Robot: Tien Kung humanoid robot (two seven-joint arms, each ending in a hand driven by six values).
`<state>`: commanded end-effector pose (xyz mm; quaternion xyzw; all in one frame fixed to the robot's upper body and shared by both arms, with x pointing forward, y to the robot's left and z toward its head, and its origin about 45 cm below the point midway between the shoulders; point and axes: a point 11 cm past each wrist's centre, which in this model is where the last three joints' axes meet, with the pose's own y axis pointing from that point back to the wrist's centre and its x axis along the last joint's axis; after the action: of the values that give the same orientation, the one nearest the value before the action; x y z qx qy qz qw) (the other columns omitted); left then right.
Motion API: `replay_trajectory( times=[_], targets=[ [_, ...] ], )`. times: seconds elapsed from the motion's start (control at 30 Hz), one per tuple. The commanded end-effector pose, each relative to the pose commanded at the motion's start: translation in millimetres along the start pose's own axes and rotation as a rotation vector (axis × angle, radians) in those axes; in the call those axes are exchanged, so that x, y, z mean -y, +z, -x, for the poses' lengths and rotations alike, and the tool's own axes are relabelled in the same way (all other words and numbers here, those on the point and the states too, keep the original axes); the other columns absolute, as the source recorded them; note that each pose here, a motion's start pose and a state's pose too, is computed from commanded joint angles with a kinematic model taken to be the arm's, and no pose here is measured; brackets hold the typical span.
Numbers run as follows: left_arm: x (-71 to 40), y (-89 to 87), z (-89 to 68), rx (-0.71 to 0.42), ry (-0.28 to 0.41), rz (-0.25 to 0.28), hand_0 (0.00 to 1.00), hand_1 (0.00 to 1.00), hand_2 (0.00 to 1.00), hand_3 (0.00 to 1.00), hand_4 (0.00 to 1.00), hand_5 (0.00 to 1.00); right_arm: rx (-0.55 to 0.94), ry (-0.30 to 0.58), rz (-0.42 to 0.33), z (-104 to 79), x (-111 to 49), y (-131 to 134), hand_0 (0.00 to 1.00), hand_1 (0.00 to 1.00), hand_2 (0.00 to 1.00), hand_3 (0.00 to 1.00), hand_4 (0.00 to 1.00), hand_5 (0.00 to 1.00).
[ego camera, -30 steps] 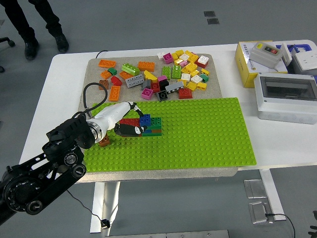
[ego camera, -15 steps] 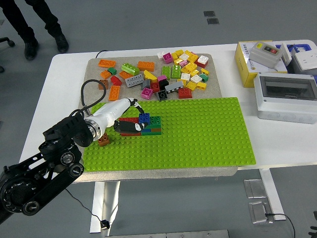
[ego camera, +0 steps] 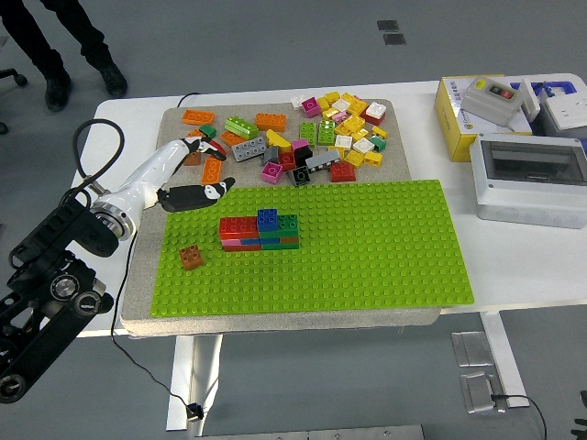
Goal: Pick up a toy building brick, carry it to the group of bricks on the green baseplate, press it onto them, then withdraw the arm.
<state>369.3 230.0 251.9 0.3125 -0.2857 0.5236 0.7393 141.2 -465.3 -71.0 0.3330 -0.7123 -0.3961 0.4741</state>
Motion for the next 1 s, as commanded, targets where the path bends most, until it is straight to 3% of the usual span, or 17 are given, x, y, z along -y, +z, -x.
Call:
replay_trajectory(
  times=[0.13, 0.17, 0.2, 0.33, 0.53, 1.0],
  targets=[
    [-13.6, -31.5, -6.7, -0.050, 0.066, -0.013, 0.959, 0.948, 0.949, 0.777, 0.668, 0.375, -0.013, -0.006, 0.016, 0.6, 0.7, 5.7, 0.705, 0.666, 0.665, 0.702, 0.615, 0.955],
    [-16.4, -36.8, -7.1, -0.059, 0.080, -0.012, 0.943, 0.922, 0.917, 0.775, 0.618, 0.306, -0.017, -0.009, 0.018, 1.4, 0.8, 6.8, 0.705, 0.666, 0.665, 0.701, 0.615, 0.955],
    [-19.8, -42.9, -7.1, -0.069, 0.096, -0.012, 0.943, 0.922, 0.917, 0.775, 0.618, 0.306, -0.022, -0.014, 0.022, 2.7, 0.8, 8.3, 0.705, 0.666, 0.665, 0.701, 0.615, 0.955],
    [-33.5, -62.0, 4.0, -0.078, 0.114, 0.009, 0.943, 0.922, 0.917, 0.775, 0.618, 0.306, -0.044, -0.036, 0.039, 9.3, 1.0, 15.6, 0.705, 0.666, 0.665, 0.701, 0.615, 0.955],
    [-40.5, -66.5, 16.4, -0.031, 0.086, 0.066, 0.941, 0.923, 0.909, 0.774, 0.624, 0.313, -0.067, -0.068, 0.062, 19.2, 0.8, 26.5, 0.708, 0.666, 0.669, 0.704, 0.614, 0.948],
    [-48.5, -84.0, 18.0, 0.004, 0.065, 0.027, 0.941, 0.928, 0.913, 0.767, 0.640, 0.338, -0.110, -0.135, 0.138, 32.5, -0.9, 43.2, 0.725, 0.677, 0.682, 0.723, 0.614, 0.950]
  ],
)
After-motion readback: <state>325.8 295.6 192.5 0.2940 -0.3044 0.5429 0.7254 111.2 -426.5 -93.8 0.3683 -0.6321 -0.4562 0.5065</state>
